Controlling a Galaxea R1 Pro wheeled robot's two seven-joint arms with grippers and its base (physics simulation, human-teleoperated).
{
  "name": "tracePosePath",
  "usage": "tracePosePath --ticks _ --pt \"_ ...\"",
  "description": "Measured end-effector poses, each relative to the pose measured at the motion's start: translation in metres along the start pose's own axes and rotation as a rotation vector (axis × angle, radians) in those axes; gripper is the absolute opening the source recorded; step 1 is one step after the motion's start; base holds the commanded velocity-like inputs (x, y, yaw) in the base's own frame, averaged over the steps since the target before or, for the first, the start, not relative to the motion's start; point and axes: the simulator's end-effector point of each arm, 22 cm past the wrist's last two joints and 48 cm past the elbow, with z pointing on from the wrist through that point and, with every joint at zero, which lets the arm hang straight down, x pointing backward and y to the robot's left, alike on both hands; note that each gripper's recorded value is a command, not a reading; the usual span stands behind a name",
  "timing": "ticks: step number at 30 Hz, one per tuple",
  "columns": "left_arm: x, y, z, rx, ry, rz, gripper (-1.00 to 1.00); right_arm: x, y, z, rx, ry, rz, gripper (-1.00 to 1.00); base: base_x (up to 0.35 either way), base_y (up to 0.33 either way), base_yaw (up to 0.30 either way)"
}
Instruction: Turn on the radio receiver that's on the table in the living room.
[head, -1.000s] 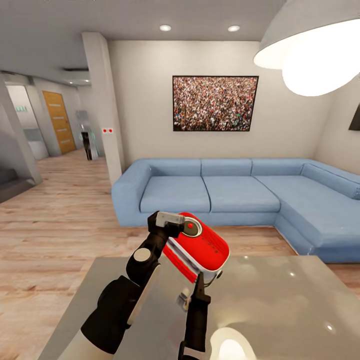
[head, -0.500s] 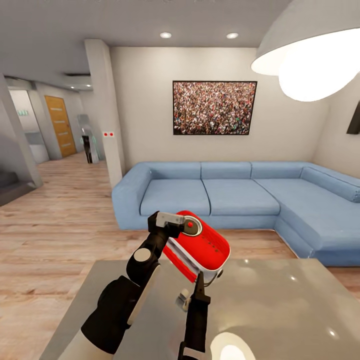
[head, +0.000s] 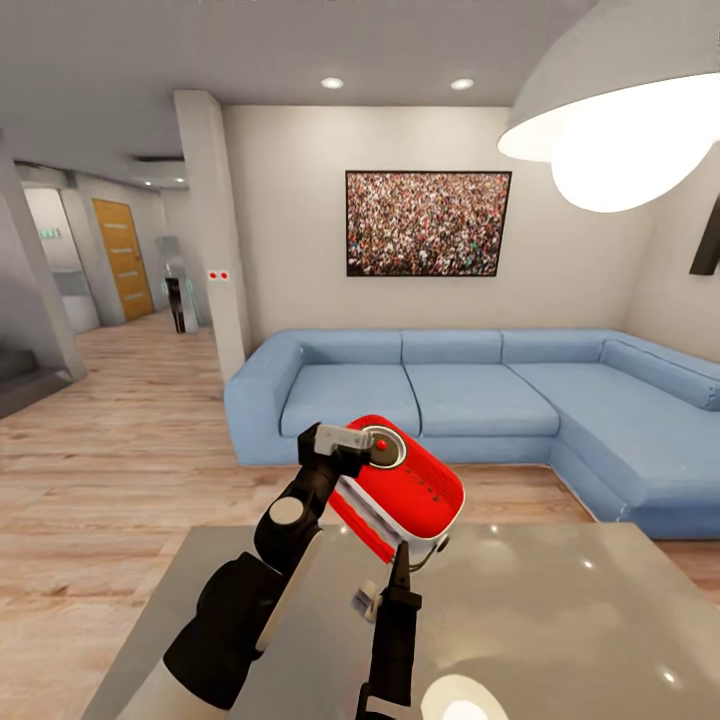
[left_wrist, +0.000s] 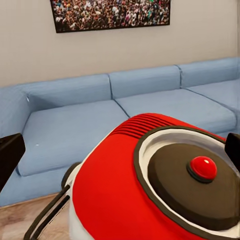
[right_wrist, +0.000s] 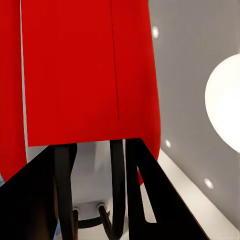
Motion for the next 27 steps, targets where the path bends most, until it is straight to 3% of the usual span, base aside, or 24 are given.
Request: tracePosePath --ticks 7,19,20,27 --pt "-0.004 -0.014 -0.003 0.025 -0.008 0.018 1.00 -0.001 -0.004 0.001 0.008 -0.001 0.000 -1.00 0.000 0.000 0.000" --pt "-0.015 -0.017 -0.008 0.033 -0.027 0.023 1.00 -0.002 -0.011 0.003 0.023 -0.003 0.004 -1.00 0.000 0.000 0.000" --pt "-0.015 -0.018 -0.008 0.033 -0.028 0.023 -1.00 -0.002 -0.011 0.003 0.024 -0.003 0.004 -1.00 0.000 0.000 0.000" --pt "-0.020 -0.018 -0.011 0.032 -0.037 0.024 -1.00 -0.003 -0.015 0.004 0.032 -0.004 0.007 -1.00 0.000 0.000 0.000"
